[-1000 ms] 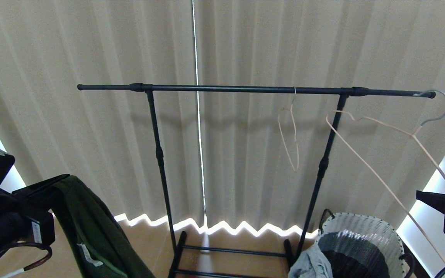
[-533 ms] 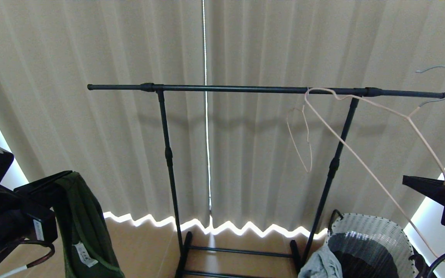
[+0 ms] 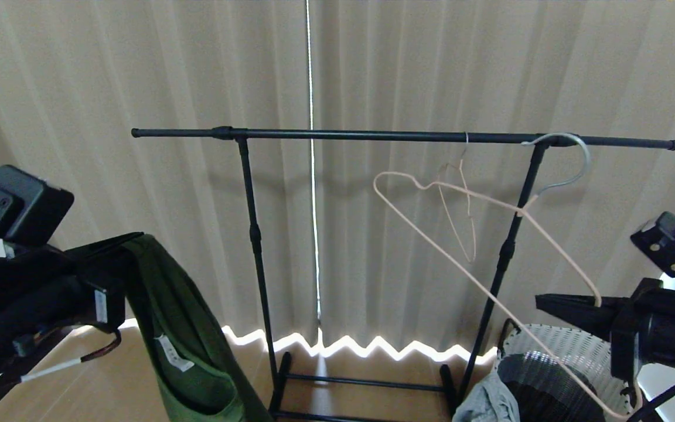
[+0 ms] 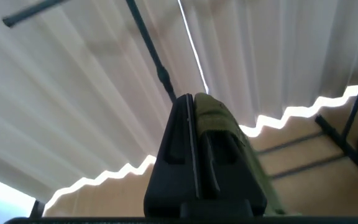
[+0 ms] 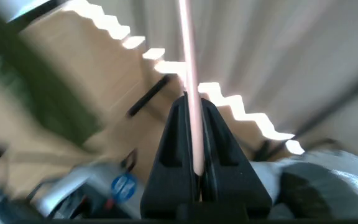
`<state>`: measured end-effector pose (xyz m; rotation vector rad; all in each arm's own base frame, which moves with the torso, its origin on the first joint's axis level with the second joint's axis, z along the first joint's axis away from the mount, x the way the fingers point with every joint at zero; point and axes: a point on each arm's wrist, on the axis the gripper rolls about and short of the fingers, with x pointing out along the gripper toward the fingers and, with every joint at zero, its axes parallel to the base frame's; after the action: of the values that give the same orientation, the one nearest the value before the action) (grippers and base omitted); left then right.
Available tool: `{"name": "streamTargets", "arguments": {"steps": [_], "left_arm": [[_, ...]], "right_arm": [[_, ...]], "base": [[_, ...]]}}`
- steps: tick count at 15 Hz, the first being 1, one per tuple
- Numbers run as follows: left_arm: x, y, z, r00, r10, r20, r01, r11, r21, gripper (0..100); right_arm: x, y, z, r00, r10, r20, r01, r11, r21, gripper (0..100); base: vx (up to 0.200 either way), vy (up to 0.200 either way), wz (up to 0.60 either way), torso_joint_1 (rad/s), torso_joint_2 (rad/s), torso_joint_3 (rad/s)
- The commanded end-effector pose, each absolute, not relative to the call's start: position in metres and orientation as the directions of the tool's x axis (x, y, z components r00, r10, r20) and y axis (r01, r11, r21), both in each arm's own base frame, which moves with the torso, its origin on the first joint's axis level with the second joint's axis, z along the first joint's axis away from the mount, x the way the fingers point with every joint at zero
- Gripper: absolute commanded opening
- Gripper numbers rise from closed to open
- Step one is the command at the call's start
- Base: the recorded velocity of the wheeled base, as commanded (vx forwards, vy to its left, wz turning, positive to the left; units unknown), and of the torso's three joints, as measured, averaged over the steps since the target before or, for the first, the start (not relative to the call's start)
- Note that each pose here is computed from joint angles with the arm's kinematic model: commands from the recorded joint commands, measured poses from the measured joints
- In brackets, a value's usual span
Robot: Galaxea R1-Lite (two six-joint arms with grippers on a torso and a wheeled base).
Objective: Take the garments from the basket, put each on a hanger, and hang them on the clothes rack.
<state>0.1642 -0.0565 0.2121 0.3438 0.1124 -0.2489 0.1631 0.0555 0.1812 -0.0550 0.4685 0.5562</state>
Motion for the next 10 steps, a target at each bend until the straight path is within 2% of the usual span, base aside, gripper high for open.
{"name": "streamTargets", "arguments": {"steps": [1, 5, 10], "left_arm": [[0.201, -0.072, 0.214, 0.956, -0.225, -0.189, 0.274, 0.913, 0.302, 0], [0.244, -0.110, 0.224, 0.960, -0.213, -0.180, 0.247, 0.950, 0.193, 0], [0.295, -0.136, 0.216, 0.975, -0.118, -0.190, 0.153, 0.972, 0.180, 0]], "right_arm": [[0.169, 0.070, 0.168, 0.683, 0.528, -0.505, -0.562, 0.821, 0.098, 0], [0.160, 0.091, 0.167, 0.622, 0.597, -0.507, -0.600, 0.779, 0.181, 0], [0.148, 0.106, 0.166, 0.554, 0.660, -0.508, -0.639, 0.728, 0.248, 0]], "base": [[0.000, 0.000, 0.00, 0.000, 0.00, 0.000], [0.000, 0.000, 0.00, 0.000, 0.00, 0.000], [0.000, 0.000, 0.00, 0.000, 0.00, 0.000]]}}
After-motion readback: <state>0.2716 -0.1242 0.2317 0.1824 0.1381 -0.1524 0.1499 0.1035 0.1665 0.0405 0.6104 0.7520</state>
